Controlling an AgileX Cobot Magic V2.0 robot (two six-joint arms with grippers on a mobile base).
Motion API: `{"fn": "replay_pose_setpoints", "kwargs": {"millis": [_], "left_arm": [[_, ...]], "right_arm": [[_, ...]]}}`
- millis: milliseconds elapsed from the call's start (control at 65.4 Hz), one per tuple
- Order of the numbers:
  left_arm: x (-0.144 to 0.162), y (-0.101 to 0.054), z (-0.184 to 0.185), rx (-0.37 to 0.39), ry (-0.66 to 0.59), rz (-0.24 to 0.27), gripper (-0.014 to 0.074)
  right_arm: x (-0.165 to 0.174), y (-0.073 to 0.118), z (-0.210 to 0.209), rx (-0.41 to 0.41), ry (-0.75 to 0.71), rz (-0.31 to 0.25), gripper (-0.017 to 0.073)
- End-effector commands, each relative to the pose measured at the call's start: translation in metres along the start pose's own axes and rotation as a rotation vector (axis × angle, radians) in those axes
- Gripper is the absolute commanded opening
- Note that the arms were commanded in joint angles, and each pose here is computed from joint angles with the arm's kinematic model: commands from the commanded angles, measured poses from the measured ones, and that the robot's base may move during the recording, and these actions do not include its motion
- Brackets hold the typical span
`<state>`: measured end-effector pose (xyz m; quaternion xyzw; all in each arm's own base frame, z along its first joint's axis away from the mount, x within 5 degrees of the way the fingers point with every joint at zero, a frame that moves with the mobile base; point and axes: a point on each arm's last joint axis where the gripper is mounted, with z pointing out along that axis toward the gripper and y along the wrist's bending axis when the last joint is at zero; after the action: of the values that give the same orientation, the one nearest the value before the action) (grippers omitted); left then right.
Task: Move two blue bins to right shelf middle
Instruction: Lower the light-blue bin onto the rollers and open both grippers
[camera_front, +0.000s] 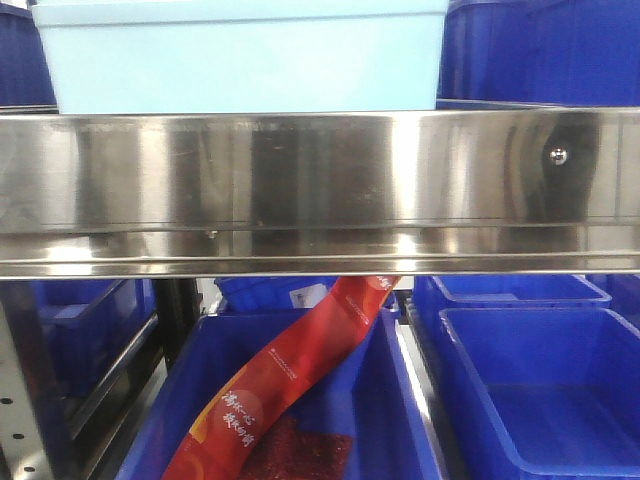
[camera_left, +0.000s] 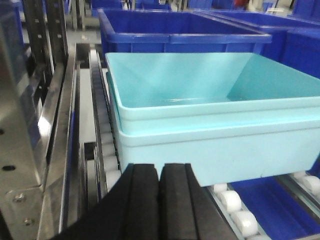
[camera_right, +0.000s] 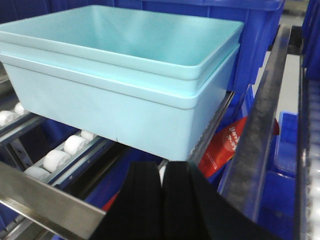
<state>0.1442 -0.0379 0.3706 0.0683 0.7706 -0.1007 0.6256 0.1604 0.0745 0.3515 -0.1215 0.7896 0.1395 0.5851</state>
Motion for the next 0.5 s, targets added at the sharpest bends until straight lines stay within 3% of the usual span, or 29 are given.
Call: {"fn": "replay_pose_setpoints", "kwargs": {"millis": [0,229,490], "left_arm": [[0.0,0.0,-0.019,0.012,-0.08,0.006,-0.0111],[-0.008,0.0,-0.055,0.024,-0.224,0.003,-0.0111],[-0.009,0.0,-0.061,0.025,-0.243,0.003,-0.0111]], "right_arm": [[-0.005,0.0,-0.018,-0.015,-0.087,-0.016,-0.0165],[-0.016,-0.002,-0.053,-0.037,-0.229,-0.004,-0.0165],[-0.018,-0.002,-0.059,-0.043,-0.26,-0.003,-0.0165]]}}
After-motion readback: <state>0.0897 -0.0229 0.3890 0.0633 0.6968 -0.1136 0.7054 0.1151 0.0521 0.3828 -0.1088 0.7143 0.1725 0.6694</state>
